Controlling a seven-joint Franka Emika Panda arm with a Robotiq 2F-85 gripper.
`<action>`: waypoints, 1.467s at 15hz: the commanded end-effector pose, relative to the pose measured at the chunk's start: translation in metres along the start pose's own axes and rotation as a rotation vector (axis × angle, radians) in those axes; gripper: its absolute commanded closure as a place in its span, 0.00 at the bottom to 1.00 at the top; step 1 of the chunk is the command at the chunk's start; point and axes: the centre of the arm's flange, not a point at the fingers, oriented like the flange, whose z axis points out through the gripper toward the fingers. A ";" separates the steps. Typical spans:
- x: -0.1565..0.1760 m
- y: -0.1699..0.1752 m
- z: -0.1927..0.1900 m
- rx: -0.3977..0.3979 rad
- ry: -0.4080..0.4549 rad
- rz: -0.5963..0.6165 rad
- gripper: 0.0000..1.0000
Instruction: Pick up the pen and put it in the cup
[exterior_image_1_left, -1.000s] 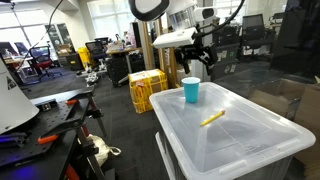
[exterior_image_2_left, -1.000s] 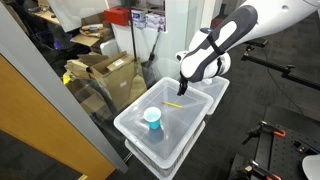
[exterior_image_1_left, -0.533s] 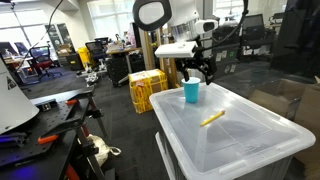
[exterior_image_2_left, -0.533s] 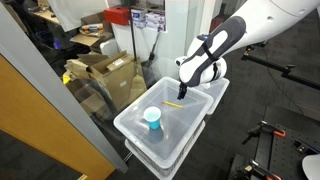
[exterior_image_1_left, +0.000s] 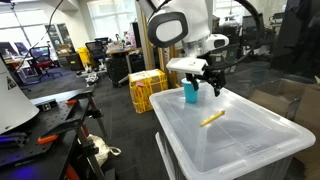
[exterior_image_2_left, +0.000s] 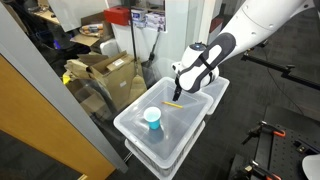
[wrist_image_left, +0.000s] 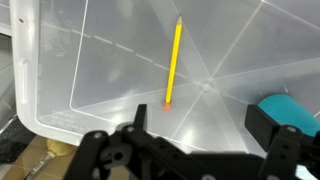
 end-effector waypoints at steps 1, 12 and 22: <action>0.020 0.012 0.025 -0.003 0.037 0.055 0.00; 0.035 0.014 0.071 -0.004 0.002 0.153 0.00; 0.023 0.018 0.105 0.011 -0.016 0.161 0.07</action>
